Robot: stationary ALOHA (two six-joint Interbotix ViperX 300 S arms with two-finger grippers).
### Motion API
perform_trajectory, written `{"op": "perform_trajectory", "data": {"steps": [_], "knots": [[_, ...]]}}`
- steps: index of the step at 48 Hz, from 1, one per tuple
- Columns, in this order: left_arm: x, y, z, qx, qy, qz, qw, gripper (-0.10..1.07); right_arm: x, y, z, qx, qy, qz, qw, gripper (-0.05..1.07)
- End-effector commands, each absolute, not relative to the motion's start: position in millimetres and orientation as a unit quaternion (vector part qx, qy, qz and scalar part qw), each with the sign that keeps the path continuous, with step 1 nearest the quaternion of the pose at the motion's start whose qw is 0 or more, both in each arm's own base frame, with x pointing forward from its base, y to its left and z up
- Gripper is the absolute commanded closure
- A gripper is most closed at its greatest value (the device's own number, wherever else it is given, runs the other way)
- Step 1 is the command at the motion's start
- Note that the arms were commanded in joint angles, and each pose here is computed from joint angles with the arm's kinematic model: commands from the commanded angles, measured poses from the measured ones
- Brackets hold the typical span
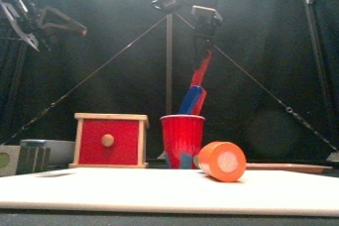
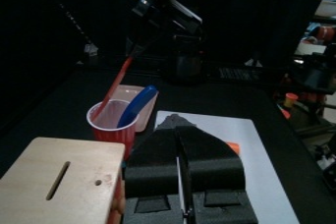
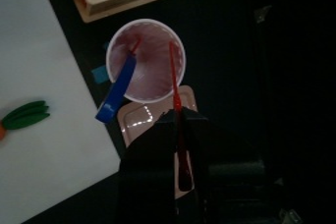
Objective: Cut carrot
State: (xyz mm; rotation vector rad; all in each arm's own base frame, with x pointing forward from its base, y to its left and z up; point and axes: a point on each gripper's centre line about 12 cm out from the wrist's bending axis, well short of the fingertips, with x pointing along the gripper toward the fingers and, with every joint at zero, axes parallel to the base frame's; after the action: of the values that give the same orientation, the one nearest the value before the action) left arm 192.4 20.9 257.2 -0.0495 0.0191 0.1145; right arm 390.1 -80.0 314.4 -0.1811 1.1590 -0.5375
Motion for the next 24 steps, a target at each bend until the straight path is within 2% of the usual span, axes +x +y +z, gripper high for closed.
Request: {"op": "perform_trajectory", "data": {"steps": [1,12,18,24], "knots": [[194.8,21.8,264.0,-0.024,0.001,0.058,0.998,0.89,379.6,-83.0,346.2,-0.083,0.505,-0.262,0.818,0.68],[194.8,21.5,264.2,-0.017,0.001,0.057,0.998,0.84,364.8,-74.5,374.9,-0.055,0.454,-0.245,0.855,0.69],[195.0,21.1,264.8,-0.001,0.001,0.054,0.999,0.73,358.4,-68.4,384.7,-0.027,0.413,-0.234,0.88,0.69],[196.3,21.8,266.1,0.007,0.001,0.055,0.998,0.56,350.6,-63.9,385.0,-0.006,0.378,-0.224,0.898,0.69]]}}
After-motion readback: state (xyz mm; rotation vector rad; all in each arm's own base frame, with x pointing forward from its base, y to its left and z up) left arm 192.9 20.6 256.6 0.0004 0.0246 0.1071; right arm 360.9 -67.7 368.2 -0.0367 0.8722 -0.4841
